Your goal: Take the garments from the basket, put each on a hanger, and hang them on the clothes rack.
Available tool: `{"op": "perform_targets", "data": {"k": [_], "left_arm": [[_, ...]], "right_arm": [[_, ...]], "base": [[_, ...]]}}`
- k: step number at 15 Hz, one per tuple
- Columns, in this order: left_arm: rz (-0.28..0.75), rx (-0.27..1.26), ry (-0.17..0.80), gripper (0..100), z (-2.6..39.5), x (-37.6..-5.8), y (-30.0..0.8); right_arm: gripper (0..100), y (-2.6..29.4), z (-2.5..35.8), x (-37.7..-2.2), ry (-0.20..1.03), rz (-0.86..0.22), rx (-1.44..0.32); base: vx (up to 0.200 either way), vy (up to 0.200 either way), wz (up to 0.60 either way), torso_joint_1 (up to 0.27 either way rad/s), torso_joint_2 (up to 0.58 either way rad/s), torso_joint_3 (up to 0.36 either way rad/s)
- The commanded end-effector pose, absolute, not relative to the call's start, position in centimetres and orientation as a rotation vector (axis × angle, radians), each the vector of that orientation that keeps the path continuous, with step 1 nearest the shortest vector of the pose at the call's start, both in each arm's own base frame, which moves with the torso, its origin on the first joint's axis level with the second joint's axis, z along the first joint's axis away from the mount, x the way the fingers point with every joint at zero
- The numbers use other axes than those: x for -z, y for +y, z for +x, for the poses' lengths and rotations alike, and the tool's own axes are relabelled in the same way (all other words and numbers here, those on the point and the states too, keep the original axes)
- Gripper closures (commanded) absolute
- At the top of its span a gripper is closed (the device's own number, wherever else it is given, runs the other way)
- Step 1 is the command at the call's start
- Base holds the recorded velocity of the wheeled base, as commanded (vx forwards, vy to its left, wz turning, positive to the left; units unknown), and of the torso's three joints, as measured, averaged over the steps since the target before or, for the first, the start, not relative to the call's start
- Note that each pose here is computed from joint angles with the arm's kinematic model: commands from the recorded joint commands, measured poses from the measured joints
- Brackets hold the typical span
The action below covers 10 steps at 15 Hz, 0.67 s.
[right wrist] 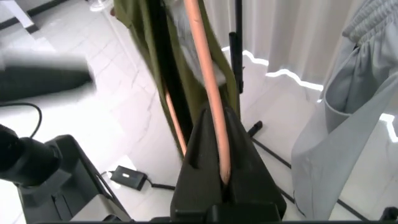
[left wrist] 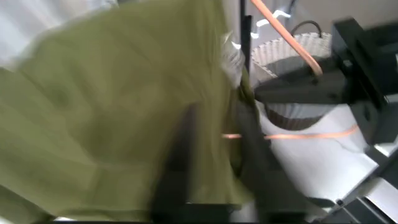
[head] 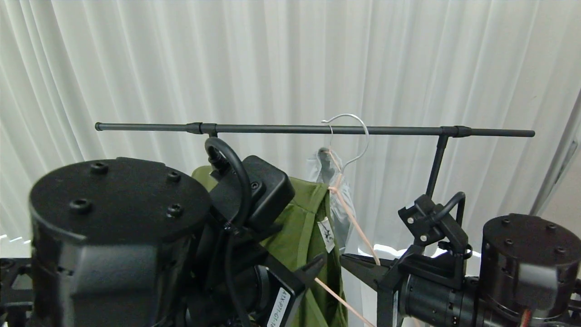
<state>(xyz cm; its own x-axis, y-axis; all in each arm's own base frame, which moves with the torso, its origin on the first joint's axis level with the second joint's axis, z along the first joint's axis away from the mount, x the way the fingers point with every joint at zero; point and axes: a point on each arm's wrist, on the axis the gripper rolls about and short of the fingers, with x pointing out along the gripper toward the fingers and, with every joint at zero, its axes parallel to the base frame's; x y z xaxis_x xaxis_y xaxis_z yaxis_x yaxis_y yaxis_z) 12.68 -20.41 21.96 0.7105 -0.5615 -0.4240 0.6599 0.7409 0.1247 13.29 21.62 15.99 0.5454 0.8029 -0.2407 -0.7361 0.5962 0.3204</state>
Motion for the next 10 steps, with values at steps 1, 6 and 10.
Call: {"op": "perform_targets", "data": {"k": [1, 6, 10], "left_arm": [[0.285, 0.690, 0.384, 0, 12.5, -21.6, -20.4], [0.318, 0.672, 0.247, 0, 11.2, -22.8, -17.3], [0.438, 0.752, 0.168, 0, 11.3, -23.4, -15.6]], "right_arm": [[100, 21.2, 13.0, -16.6, 0.362, 0.201, -0.926], [100, 18.9, 11.6, -15.4, 0.367, 0.116, -0.937], [100, 15.4, 9.3, -13.1, 0.403, -0.008, -0.989]], "base": [[0.000, 0.000, 0.00, 0.000, 0.00, 0.000], [0.000, 0.000, 0.00, 0.000, 0.00, 0.000], [0.000, 0.000, 0.00, 0.000, 0.00, 0.000]]}}
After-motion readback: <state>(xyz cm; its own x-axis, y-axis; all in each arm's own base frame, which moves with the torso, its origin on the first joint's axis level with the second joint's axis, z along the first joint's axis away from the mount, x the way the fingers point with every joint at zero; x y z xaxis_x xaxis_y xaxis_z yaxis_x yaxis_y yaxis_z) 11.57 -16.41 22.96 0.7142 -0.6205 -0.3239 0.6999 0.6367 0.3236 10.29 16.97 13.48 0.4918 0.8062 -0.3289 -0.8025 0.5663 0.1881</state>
